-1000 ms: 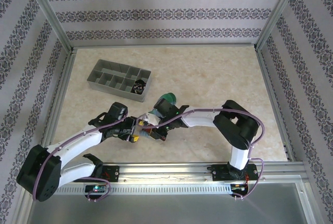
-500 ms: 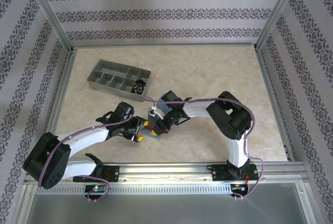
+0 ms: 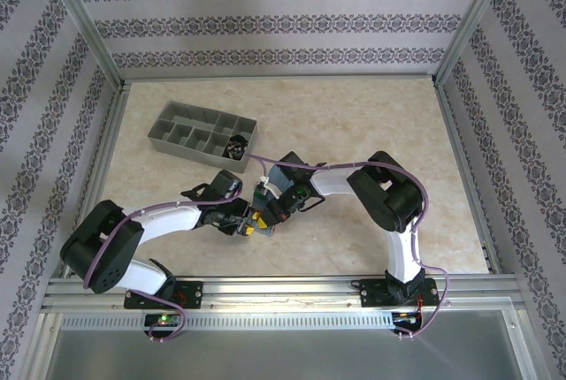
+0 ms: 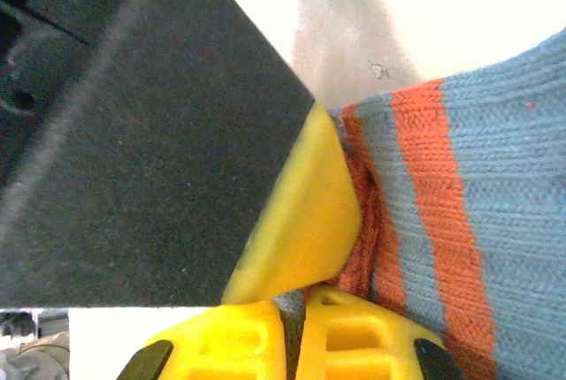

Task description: Roll the socks

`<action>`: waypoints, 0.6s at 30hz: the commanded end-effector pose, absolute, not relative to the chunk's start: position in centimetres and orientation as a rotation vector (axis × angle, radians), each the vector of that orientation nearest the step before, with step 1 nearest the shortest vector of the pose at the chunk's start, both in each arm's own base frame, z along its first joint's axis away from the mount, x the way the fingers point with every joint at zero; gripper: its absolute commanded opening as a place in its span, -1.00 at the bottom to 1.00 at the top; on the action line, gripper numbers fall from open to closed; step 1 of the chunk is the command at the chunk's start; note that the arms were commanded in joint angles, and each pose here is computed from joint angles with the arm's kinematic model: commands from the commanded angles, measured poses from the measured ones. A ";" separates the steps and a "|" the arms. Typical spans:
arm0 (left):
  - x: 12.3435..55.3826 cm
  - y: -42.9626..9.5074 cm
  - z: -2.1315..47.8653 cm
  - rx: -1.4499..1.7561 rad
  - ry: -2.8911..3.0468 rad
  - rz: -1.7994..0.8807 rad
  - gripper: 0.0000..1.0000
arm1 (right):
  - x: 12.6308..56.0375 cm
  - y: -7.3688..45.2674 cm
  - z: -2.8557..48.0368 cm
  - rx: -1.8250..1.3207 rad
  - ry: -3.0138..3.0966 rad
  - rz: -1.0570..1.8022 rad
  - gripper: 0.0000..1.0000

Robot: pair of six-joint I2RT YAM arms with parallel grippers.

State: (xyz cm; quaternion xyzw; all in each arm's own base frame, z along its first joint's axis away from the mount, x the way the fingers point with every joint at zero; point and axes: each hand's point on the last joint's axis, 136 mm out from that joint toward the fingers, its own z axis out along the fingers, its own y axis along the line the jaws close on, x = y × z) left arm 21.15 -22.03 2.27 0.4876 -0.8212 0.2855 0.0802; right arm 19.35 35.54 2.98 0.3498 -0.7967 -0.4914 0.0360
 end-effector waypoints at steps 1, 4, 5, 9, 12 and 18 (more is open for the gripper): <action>18.5 -21.0 1.0 1.435 -2.440 0.635 -0.62 | 18.2 32.3 -2.0 0.938 -2.542 -1.218 -1.00; 17.0 -20.0 0.5 1.439 -2.428 0.543 -0.89 | 18.5 32.3 -1.4 1.015 -2.580 -1.201 -1.00; 16.6 -19.7 0.5 1.445 -2.425 0.524 -0.95 | 18.6 32.4 -0.9 1.075 -2.603 -1.201 -1.00; 15.2 -19.0 0.4 1.434 -2.401 0.473 -1.00 | 19.1 32.6 2.2 1.421 -2.781 -1.194 -0.39; 14.6 -18.8 0.5 1.416 -2.386 0.435 -1.00 | 18.8 32.2 4.3 1.784 -2.934 -1.053 -0.12; 14.1 -18.4 1.3 1.399 -2.386 0.380 -1.00 | 16.4 33.8 5.7 2.177 -2.923 -0.848 0.10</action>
